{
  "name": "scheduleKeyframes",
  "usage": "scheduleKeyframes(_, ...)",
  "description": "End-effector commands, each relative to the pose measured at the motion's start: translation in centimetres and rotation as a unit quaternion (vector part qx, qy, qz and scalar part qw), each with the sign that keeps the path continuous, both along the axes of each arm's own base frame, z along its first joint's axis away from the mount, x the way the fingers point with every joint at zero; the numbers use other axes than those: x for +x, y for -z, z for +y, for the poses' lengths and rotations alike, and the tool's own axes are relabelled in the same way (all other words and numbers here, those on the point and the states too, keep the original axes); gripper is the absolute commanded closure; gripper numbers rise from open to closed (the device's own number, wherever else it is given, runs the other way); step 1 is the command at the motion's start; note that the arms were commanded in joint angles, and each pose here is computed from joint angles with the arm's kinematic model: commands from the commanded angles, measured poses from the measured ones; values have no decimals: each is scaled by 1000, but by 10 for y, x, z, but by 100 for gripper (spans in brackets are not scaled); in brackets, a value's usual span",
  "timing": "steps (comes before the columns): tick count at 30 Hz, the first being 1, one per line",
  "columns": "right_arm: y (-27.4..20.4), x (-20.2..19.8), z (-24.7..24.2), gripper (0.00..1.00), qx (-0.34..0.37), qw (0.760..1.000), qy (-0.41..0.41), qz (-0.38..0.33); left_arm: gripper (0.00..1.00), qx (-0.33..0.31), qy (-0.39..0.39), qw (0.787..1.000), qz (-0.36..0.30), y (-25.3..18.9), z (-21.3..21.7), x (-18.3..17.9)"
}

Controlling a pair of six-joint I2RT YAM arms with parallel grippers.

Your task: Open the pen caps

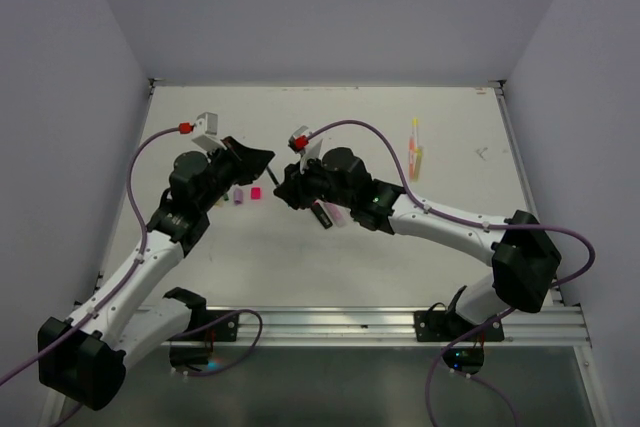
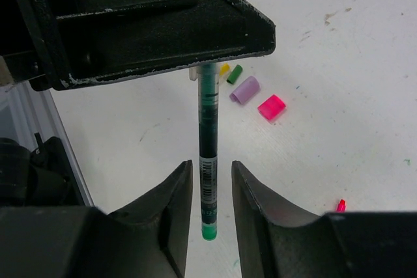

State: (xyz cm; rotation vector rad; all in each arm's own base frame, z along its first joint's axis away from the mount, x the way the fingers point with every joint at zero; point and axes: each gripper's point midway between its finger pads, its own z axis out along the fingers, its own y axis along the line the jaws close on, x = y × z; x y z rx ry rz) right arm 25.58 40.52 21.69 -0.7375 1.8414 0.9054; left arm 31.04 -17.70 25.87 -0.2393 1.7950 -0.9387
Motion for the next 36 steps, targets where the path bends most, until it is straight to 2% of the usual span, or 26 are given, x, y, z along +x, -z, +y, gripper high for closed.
scheduleKeyframes(1, -26, 1, 10, 65, 37, 999, -6, -20, 100, -7, 6, 999, -40, -19, 0, -4)
scheduleKeyframes(9, -35, 11, 25, 63, 40, 999, -12, -29, 100, 4, 15, 999, -46, -16, 0, -9)
scheduleKeyframes(12, -41, 11, 30, 68, 45, 998, -20, -31, 100, 6, 17, 999, -43, -12, -1, -9)
scheduleKeyframes(15, -39, 9, 31, 81, 45, 998, -26, -29, 100, 11, 15, 999, -39, -7, -1, -8)
scheduleKeyframes(16, -36, 8, 30, 90, 42, 998, -28, -28, 100, 11, 9, 999, -39, -7, 1, -5)
scheduleKeyframes(18, -21, 6, 26, 99, 27, 999, -27, -19, 100, 12, 0, 999, -40, -8, 3, -3)
scheduleKeyframes(23, 19, -7, 9, 100, -6, 1000, -29, 5, 100, 15, -55, 997, -47, -18, 19, 9)
scheduleKeyframes(30, 90, -30, -28, 100, -67, 996, -20, 49, 100, -1, -142, 985, -94, -71, 46, 27)
scheduleKeyframes(36, 124, -45, -46, 100, -91, 992, -13, 83, 100, -13, -186, 974, -126, -108, 64, 37)
